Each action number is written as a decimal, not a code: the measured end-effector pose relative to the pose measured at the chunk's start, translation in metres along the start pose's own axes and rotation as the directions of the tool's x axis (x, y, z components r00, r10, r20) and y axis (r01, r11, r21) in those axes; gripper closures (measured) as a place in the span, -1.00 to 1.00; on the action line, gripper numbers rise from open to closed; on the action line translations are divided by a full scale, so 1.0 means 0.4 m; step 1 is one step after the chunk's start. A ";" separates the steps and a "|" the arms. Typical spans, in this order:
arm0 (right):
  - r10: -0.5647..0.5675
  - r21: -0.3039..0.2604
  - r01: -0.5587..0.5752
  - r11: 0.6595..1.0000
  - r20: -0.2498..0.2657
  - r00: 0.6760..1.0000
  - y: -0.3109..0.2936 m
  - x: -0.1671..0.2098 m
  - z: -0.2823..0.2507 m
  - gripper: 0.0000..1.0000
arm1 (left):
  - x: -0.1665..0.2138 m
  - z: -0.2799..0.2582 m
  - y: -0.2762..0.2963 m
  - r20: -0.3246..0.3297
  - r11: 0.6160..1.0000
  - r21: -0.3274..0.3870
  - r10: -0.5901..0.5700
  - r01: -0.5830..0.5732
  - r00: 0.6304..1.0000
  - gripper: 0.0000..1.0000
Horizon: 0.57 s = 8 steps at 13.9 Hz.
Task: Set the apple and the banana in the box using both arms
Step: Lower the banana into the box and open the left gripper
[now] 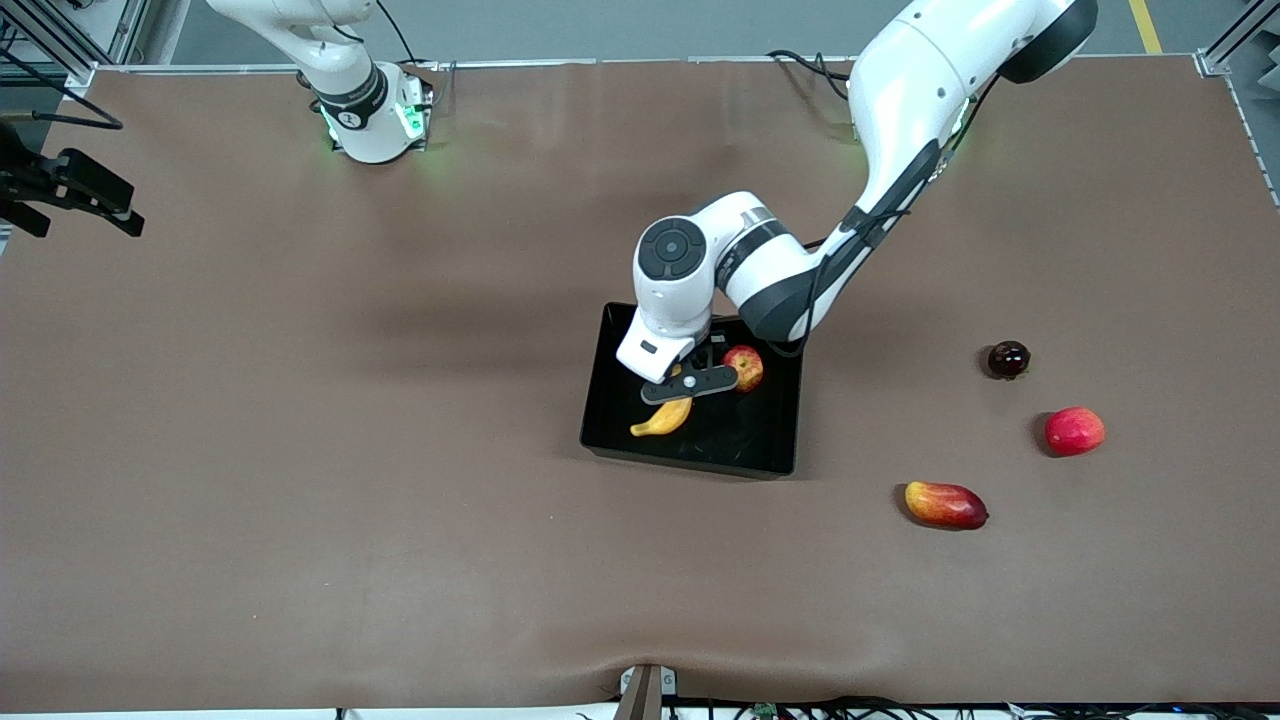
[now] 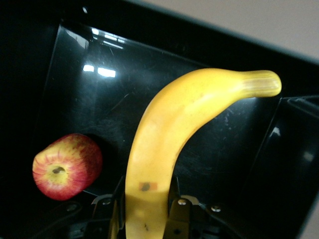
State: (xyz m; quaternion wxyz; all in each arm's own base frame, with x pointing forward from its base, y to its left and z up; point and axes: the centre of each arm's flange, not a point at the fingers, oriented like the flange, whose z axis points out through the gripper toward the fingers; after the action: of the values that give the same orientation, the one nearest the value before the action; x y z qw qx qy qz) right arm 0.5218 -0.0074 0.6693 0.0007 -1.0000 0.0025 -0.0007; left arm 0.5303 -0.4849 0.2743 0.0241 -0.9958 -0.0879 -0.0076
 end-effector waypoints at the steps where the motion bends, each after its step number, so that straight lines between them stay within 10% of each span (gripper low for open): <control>1: 0.000 0.000 0.000 1.000 0.000 1.000 0.000 0.000 0.000 -1.00 | 0.003 0.021 0.003 0.001 1.000 -0.010 -0.001 0.001 1.000 0.31; 6: 0.000 0.000 0.000 1.000 0.000 1.000 0.000 0.000 0.000 -1.00 | 0.029 0.113 0.004 -0.003 0.998 -0.058 -0.017 0.017 1.000 0.30; 8: 0.001 0.000 -0.001 1.000 0.000 1.000 0.001 0.000 0.000 -1.00 | 0.036 0.122 0.000 -0.005 0.998 -0.057 -0.020 0.020 1.000 0.00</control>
State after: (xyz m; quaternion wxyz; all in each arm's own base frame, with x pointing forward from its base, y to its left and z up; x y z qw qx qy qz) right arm 0.5218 -0.0079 0.6693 0.0008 -1.0000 0.0030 -0.0007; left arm 0.5451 -0.4800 0.2259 -0.0040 -0.9951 -0.0977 -0.0133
